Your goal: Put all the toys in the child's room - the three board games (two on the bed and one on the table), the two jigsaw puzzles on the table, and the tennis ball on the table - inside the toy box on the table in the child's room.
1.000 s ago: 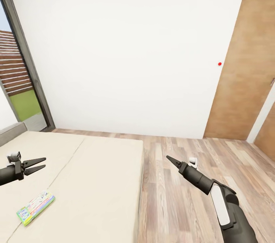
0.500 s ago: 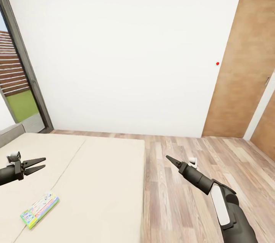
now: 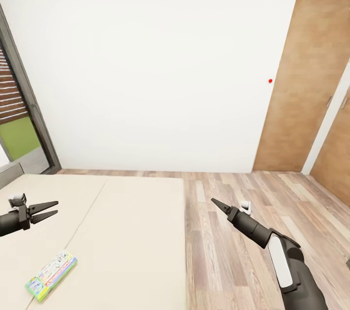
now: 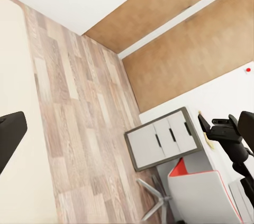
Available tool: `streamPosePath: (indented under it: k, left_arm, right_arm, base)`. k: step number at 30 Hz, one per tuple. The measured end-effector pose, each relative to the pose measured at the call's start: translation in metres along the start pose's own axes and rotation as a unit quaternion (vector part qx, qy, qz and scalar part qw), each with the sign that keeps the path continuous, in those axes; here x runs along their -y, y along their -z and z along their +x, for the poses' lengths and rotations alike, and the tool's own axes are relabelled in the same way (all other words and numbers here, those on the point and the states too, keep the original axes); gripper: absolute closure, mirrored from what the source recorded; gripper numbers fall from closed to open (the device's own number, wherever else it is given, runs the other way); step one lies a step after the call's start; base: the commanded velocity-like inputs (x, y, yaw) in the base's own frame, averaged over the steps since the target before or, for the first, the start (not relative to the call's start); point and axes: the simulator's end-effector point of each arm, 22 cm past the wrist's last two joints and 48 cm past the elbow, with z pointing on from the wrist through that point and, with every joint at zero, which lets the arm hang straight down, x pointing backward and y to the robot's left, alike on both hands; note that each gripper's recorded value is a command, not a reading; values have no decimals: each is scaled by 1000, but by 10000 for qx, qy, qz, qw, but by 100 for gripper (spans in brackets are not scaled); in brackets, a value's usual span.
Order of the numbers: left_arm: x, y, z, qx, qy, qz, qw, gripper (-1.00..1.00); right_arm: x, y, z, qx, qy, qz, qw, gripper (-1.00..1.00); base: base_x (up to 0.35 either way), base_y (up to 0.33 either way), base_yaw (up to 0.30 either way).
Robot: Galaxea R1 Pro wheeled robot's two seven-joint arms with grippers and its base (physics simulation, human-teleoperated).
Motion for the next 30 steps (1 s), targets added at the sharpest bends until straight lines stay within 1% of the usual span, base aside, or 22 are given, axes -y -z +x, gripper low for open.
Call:
streamPosePath:
  k: [7, 13, 30]
  left_arm:
    - [1, 0, 0, 6, -6, 4, 10000, -100]
    - [1, 0, 0, 6, -8, 5, 10000, -100]
    - [1, 0, 0, 6, -9, 5, 10000, -100]
  right_arm:
    - [-1, 0, -1, 4, 7, -5, 10000, -100]
    - [-1, 0, -1, 5, 7, -7, 10000, -100]
    - [-1, 0, 0, 6, 4, -11, 10000, -100]
  base:
    - [-44, 118, -131]
    - [-33, 103, -20]
    - [-3, 165, -2]
